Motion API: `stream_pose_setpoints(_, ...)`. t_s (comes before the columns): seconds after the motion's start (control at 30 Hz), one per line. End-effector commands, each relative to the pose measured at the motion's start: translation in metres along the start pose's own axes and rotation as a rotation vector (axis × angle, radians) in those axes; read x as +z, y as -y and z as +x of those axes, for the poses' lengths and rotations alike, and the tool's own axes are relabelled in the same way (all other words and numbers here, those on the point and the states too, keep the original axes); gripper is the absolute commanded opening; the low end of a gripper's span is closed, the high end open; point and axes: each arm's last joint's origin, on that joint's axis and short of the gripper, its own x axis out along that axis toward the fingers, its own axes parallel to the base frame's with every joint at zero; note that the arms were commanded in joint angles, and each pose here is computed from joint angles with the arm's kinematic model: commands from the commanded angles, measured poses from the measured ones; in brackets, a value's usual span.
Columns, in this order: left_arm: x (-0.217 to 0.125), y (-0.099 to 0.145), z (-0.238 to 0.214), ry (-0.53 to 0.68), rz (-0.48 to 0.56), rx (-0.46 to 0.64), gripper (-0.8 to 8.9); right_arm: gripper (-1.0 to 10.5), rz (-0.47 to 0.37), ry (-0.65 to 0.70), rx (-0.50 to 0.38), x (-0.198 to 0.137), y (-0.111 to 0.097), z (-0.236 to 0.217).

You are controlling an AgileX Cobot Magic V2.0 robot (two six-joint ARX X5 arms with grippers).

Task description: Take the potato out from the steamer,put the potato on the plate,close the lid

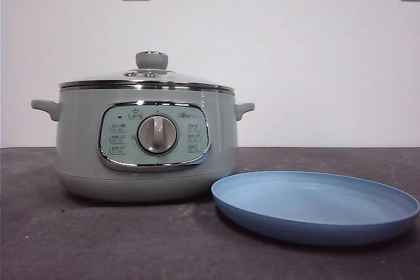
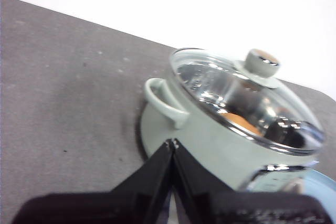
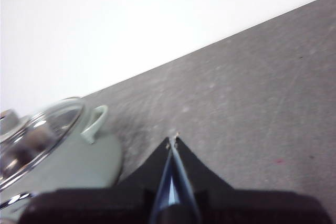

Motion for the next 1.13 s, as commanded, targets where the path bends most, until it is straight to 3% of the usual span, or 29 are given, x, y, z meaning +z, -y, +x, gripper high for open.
stream_pose_setpoints(0.03, 0.012, 0.007, -0.005, -0.016, -0.01, -0.037, -0.08, -0.1, 0.01, -0.04, 0.028, 0.013, -0.007, -0.001)
stream_pose_setpoints(0.27, 0.041, 0.023, -0.01, -0.137, 0.062, -0.139, -0.08, -0.1, -0.065, -0.224, 0.166, 0.052, -0.03, 0.001)
stream_pose_setpoints(0.53, 0.069, 0.038, -0.006, -0.315, 0.133, -0.304, -0.08, -0.1, -0.222, -0.499, 0.443, 0.091, -0.056, 0.008)
stream_pose_setpoints(0.8, 0.085, 0.047, -0.007, -0.438, 0.185, -0.408, -0.08, -0.1, -0.249, -0.662, 0.497, 0.11, -0.068, 0.012)
stream_pose_setpoints(0.97, 0.089, 0.047, -0.006, -0.439, 0.192, -0.389, 0.16, 0.1, -0.24, -0.682, 0.503, 0.11, -0.069, 0.014)
stream_pose_setpoints(1.03, 0.089, 0.046, -0.006, -0.441, 0.185, -0.344, 1.81, 0.6, -0.24, -0.682, 0.503, 0.11, -0.069, 0.014)
stream_pose_setpoints(1.13, 0.089, 0.045, -0.005, -0.439, 0.18, -0.291, 5.91, 3.7, -0.236, -0.683, 0.501, 0.11, -0.069, 0.014)
